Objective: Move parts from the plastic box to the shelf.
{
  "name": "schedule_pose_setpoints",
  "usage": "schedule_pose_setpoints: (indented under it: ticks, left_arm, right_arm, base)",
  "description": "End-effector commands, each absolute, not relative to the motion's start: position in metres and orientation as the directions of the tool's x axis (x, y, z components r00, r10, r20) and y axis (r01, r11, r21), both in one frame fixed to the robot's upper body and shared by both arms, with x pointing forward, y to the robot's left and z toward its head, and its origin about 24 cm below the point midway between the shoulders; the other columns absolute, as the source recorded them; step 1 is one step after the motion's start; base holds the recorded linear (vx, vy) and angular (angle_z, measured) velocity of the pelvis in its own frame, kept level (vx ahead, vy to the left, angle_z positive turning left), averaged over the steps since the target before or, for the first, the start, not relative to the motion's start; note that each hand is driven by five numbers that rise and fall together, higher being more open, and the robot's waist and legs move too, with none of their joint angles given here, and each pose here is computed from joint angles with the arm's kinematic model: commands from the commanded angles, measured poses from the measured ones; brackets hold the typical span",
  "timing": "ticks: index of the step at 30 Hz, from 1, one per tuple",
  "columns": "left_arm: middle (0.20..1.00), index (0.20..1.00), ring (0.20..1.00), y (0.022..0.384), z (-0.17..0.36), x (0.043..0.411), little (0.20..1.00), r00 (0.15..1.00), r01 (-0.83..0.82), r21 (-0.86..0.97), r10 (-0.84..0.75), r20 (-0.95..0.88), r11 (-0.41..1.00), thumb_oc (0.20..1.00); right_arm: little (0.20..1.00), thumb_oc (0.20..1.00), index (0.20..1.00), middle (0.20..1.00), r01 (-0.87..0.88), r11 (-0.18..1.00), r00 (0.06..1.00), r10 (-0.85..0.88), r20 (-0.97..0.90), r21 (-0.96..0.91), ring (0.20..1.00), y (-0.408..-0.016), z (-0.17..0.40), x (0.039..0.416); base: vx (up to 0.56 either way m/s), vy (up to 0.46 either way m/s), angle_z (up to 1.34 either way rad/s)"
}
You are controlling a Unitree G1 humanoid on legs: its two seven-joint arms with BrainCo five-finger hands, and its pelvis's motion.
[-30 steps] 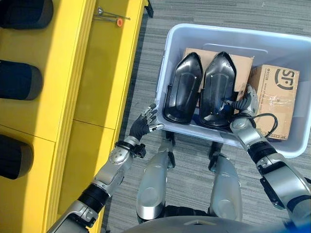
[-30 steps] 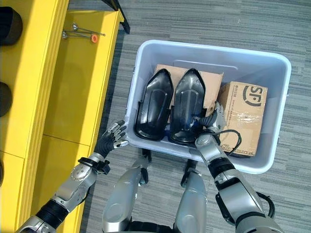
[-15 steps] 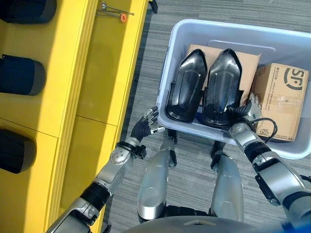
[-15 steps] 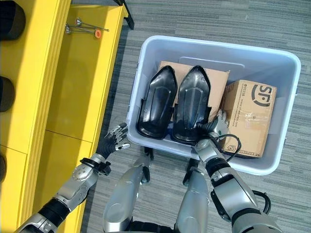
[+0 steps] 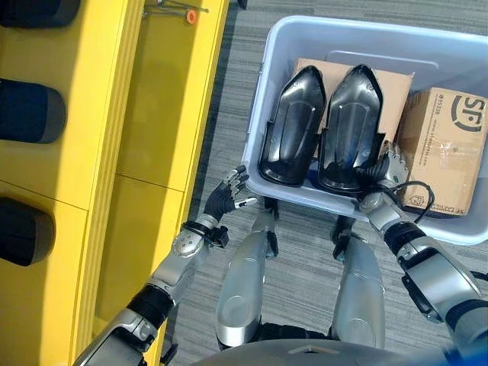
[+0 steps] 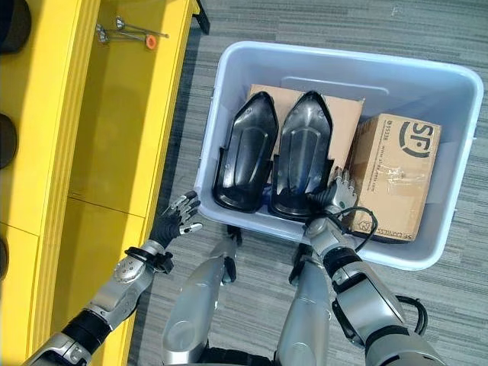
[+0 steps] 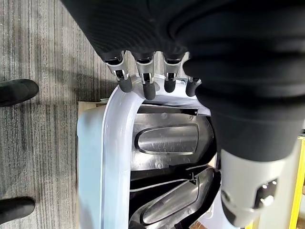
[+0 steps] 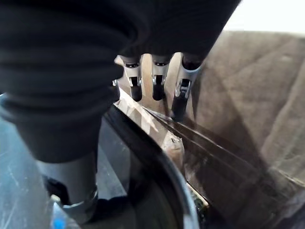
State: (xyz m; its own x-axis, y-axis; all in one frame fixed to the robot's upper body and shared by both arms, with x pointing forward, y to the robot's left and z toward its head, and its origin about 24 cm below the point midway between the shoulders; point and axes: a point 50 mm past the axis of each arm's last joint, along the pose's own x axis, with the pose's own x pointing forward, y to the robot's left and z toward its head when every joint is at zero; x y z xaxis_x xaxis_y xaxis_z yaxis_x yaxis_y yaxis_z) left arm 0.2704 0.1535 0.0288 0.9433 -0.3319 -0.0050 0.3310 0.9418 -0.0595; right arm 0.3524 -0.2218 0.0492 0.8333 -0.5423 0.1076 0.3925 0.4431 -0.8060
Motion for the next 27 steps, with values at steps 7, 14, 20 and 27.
schedule_pose_setpoints:
  ticks: [7, 14, 20, 27]
  left_arm:
    - [1.000, 1.000, 1.000, 0.138, 0.031, 0.269, 1.000, 0.926, 0.378, -0.059, -0.376, 0.039, 0.924, 1.000]
    - [1.000, 1.000, 1.000, 0.132, 0.030, 0.269, 1.000, 0.922, 0.388, -0.069, -0.387, 0.027, 0.919, 1.000]
    - [1.000, 1.000, 1.000, 0.129, 0.030, 0.270, 1.000, 0.926, 0.377, -0.073, -0.376, 0.030, 0.923, 1.000]
    - [1.000, 1.000, 1.000, 0.127, 0.033, 0.272, 1.000, 0.929, 0.369, -0.087, -0.365, 0.051, 0.926, 1.000]
  right_arm:
    - [1.000, 1.000, 1.000, 1.000, 0.348, 0.514, 0.744, -0.660, -0.104, -0.784, 1.000, -0.234, 0.013, 0.334]
    - [1.000, 1.000, 1.000, 1.000, 0.392, 0.549, 0.720, -0.683, -0.125, -0.738, 1.000, -0.240, 0.016, 0.336]
    - [1.000, 1.000, 1.000, 1.000, 0.413, 0.552, 0.722, -0.684, -0.109, -0.725, 1.000, -0.237, 0.021, 0.340]
    - [1.000, 1.000, 1.000, 1.000, 0.428, 0.485, 0.699, -0.713, -0.062, -0.762, 1.000, -0.243, 0.028, 0.341]
  base:
    - [0.00, 0.000, 0.00]
    - [0.00, 0.002, 0.01]
    - [0.02, 0.029, 0.00]
    - [0.03, 0.057, -0.03]
